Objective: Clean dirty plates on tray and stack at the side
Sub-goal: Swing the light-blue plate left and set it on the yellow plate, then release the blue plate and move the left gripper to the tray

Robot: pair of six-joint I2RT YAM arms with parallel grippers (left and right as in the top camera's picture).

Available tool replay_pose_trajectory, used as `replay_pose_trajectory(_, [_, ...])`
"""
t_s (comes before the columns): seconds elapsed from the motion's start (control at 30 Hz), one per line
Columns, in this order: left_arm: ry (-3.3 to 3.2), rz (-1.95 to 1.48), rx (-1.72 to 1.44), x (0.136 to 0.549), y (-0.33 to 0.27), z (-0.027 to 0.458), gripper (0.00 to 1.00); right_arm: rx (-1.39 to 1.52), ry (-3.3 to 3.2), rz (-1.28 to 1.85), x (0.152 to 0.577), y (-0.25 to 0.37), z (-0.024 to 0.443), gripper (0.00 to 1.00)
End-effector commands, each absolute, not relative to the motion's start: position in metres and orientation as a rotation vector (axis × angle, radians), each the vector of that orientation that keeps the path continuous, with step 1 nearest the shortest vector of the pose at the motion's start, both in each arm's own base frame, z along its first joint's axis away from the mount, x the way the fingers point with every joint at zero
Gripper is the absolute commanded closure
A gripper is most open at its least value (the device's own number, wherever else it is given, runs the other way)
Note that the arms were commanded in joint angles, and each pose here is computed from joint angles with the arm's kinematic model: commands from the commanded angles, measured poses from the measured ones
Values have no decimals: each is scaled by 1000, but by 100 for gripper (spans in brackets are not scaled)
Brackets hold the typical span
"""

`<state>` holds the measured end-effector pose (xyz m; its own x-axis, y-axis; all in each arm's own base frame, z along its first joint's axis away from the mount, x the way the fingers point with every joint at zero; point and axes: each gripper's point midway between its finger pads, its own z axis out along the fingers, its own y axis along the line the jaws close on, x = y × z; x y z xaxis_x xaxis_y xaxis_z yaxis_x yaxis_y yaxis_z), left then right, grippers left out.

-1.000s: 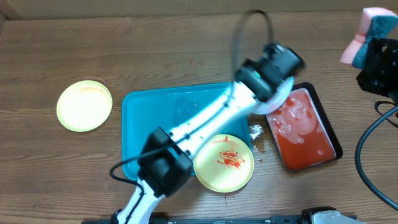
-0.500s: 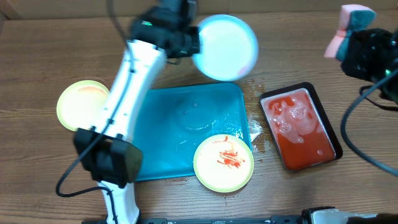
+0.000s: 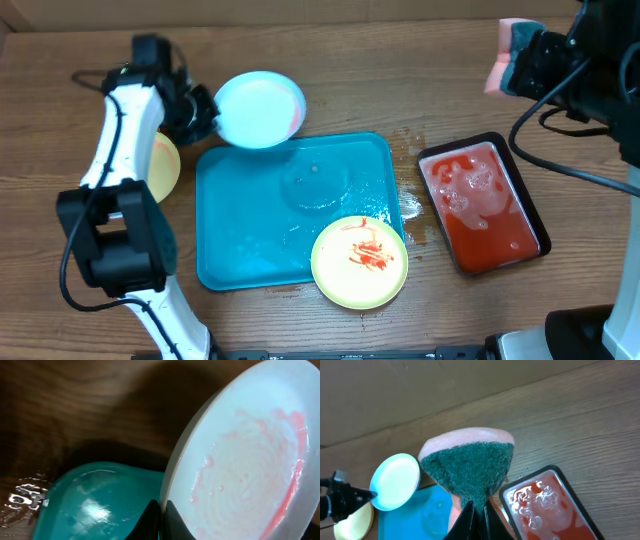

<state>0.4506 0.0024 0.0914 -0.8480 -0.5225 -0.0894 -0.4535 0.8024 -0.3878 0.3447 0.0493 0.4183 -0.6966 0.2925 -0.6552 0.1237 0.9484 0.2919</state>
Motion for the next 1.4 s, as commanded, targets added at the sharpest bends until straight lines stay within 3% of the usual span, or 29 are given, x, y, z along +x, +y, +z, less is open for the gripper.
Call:
replay_pose_trajectory(0.0, [2769, -651, -897, 440, 14, 73, 95, 289, 2328, 314, 346, 51, 423, 96])
replay_pose_trajectory(0.4, [2598, -560, -1377, 405, 118, 51, 95, 290, 2336, 312, 345, 51, 421, 96])
replay_pose_trajectory(0.83, [2422, -292, -1431, 357, 191, 101, 96, 284, 2346, 324, 344, 53, 419, 96])
replay_pose_trajectory(1.1, [2388, -284, -1599, 319, 215, 67, 96, 277, 2347, 329, 344, 54, 420, 96])
replay_pose_trajectory(1.37, [2381, -265, -1636, 309, 219, 56, 95, 277, 2347, 329, 344, 54, 419, 96])
